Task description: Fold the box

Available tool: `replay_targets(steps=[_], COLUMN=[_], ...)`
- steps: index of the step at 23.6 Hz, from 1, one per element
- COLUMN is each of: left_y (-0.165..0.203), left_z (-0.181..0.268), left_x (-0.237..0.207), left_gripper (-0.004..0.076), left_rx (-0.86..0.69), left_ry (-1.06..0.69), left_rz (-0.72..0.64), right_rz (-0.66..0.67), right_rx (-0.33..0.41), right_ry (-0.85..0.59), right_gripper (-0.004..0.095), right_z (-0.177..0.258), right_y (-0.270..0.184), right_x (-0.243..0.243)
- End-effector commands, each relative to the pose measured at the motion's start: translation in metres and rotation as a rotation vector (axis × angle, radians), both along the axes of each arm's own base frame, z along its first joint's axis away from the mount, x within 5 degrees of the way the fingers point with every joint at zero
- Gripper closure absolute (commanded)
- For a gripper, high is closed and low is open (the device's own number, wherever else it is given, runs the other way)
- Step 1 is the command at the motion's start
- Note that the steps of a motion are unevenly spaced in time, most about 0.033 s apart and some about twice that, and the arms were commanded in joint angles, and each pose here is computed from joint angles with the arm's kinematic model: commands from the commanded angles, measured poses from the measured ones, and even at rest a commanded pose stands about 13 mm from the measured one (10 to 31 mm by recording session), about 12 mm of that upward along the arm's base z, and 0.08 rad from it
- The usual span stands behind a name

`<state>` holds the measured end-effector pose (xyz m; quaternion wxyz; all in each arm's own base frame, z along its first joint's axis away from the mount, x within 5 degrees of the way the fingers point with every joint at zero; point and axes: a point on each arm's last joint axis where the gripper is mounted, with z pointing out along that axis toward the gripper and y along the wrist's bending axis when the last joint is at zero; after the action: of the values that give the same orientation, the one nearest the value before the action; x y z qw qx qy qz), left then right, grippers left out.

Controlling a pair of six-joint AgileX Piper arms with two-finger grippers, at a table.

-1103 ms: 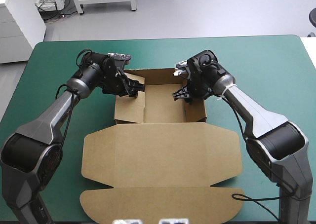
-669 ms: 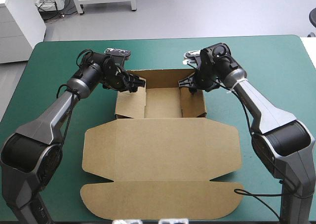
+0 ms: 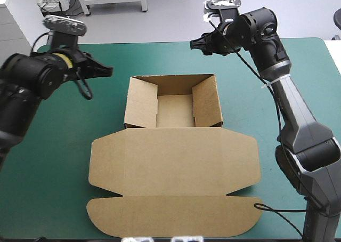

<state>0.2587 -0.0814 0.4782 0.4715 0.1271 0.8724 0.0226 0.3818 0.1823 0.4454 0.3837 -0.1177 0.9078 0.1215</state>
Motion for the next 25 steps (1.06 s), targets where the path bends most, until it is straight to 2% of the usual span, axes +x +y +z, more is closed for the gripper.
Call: replay_targets(steps=[1, 10, 15, 22, 24, 25], left_y=[0.029, 0.048, 0.049, 0.061, 0.065, 0.067], left_z=[0.043, 0.023, -0.022, -0.072, -0.095, -0.109], left_x=[-0.058, -0.107, -0.132, -0.167, -0.18, -0.189], left_gripper=[0.0734, 0.0734, 0.0734, 0.0734, 0.0734, 0.0734], left_rx=[-0.008, 0.01, -0.039, -0.093, -0.097, -0.117], left_ry=[-0.138, 0.014, 0.111, 0.129, 0.162, 0.181], left_rz=[0.042, 0.066, 0.014, 0.016, 0.023, 0.015], right_rz=[-0.015, -0.027, -0.005, 0.005, 0.008, 0.015], right_rx=[0.041, -0.05, -0.102, -0.137, -0.14, -0.135], right_ry=[-0.031, 0.161, 0.273, 0.366, 0.401, 0.422], right_gripper=[0.0422, 0.0422, 0.0422, 0.0423, 0.0468, 0.0603], right_z=[0.019, -0.044, -0.079, -0.11, -0.122, -0.128], right_y=[-0.007, 0.001, 0.003, 0.005, 0.008, 0.01], right_x=[-0.012, 0.007, 0.008, 0.01, 0.012, 0.013])
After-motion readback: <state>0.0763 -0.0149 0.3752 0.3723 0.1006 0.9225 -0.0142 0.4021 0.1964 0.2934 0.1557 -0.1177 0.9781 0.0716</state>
